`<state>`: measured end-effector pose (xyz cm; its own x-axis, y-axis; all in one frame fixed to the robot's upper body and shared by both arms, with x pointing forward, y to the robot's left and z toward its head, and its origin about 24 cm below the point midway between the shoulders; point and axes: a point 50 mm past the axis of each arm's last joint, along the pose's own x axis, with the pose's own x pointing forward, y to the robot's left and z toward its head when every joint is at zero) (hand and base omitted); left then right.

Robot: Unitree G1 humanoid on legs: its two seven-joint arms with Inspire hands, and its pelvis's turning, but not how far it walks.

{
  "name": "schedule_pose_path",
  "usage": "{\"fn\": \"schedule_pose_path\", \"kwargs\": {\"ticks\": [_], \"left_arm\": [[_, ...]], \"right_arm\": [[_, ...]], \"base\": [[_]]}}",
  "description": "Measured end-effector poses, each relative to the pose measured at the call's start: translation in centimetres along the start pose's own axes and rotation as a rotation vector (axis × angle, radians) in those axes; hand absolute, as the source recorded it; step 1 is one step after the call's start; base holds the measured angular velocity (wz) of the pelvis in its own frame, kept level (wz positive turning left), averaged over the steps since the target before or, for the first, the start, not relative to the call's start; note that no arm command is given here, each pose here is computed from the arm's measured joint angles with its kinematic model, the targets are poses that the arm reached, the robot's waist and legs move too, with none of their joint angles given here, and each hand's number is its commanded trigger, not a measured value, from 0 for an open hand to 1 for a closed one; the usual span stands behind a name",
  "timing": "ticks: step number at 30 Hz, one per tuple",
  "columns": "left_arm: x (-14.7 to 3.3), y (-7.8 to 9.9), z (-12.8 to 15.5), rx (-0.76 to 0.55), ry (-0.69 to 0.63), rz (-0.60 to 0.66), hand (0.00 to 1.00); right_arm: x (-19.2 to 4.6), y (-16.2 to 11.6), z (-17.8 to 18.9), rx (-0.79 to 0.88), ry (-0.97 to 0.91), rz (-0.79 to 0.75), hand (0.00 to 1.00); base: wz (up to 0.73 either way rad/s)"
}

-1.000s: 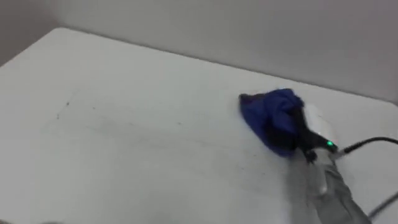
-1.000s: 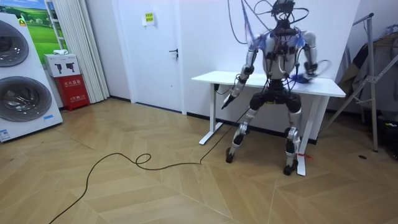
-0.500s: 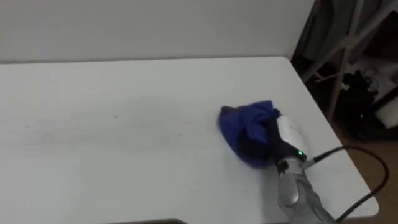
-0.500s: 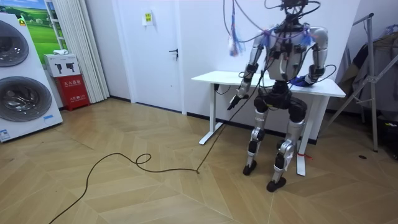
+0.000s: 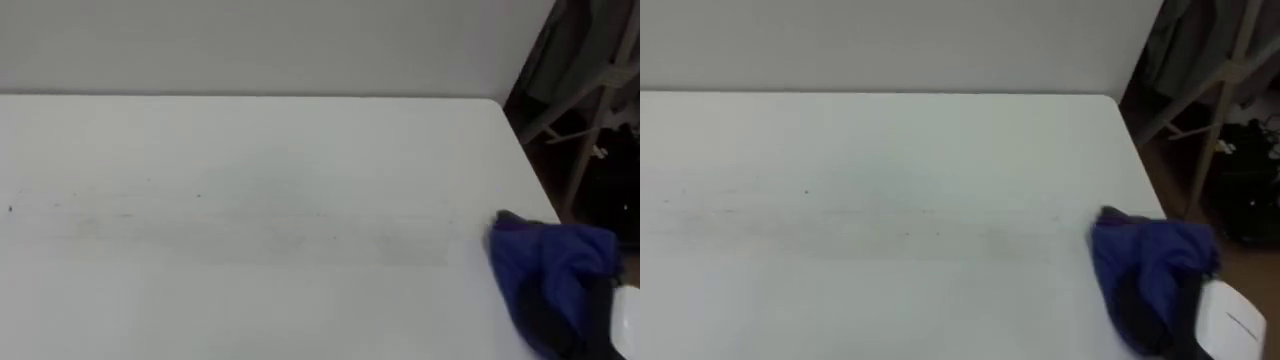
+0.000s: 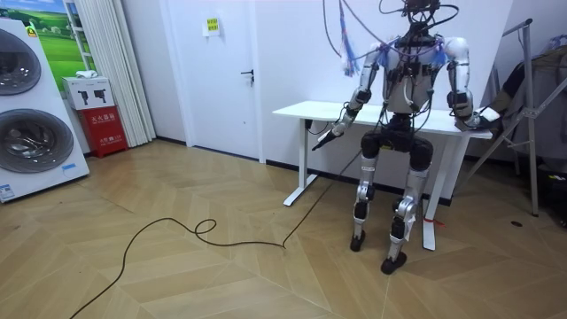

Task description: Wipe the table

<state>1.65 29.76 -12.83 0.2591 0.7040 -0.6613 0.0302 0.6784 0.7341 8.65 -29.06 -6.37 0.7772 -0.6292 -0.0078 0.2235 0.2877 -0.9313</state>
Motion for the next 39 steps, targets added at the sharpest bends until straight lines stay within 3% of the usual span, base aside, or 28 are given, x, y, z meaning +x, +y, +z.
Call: {"fn": "schedule_pose_path", "kwargs": {"ticks": [4, 9, 13, 16, 22, 26, 27, 28, 29, 30, 31, 39], "left_arm": [[0.2, -1.1, 2.8, 0.012, -0.081, -0.038, 0.0], [-0.4, -3.0, 4.2, 0.056, -0.138, -0.1, 0.0], [-0.9, -3.8, 4.1, 0.069, -0.131, -0.13, 0.0], [-1.2, -4.1, 5.3, 0.048, -0.173, -0.14, 0.0], [-1.5, -4.3, 4.0, 0.06, -0.141, -0.151, 0.0], [-1.7, -3.9, 5.0, 0.036, -0.188, -0.134, 0.0], [-1.7, -3.8, 5.1, 0.033, -0.194, -0.132, 0.0], [-1.7, -3.7, 5.4, 0.028, -0.204, -0.127, 0.0], [-1.7, -3.6, 5.6, 0.024, -0.211, -0.123, 0.0], [-1.7, -3.6, 5.7, 0.022, -0.214, -0.122, 0.0], [-1.7, -3.6, 5.7, 0.021, -0.214, -0.121, 0.0], [-1.7, -3.4, 5.3, 0.023, -0.204, -0.086, 0.0]], "right_arm": [[0.8, 0.4, -0.3, -0.046, 0.018, 0.023, 1.0], [3.1, 1.2, 3.5, -0.043, 0.005, 0.061, 1.0], [4.9, 2.7, 11.7, -0.024, -0.219, 0.177, 1.0], [3.9, 3.2, 15.8, -0.01, -0.363, 0.23, 1.0], [3.1, 3.1, 16.3, -0.092, -0.458, 0.242, 1.0], [2.9, 3.1, 16.1, -0.091, -0.472, 0.248, 1.0], [2.9, 3.1, 16.1, -0.091, -0.473, 0.248, 0.89], [2.9, 3.1, 16.0, -0.092, -0.472, 0.249, 0.64], [2.8, 3.2, 16.0, -0.094, -0.471, 0.251, 0.58], [2.8, 3.2, 15.9, -0.095, -0.47, 0.252, 0.22], [2.8, 3.3, 15.9, -0.098, -0.467, 0.254, 0.0], [2.9, 3.7, 14.4, -0.16, -0.428, 0.273, 0.0]], "base": [[-0.18], [-0.42], [-0.54], [0.43], [0.3], [0.04], [0.0], [0.0], [0.0], [0.0], [0.0], [0.0]]}}
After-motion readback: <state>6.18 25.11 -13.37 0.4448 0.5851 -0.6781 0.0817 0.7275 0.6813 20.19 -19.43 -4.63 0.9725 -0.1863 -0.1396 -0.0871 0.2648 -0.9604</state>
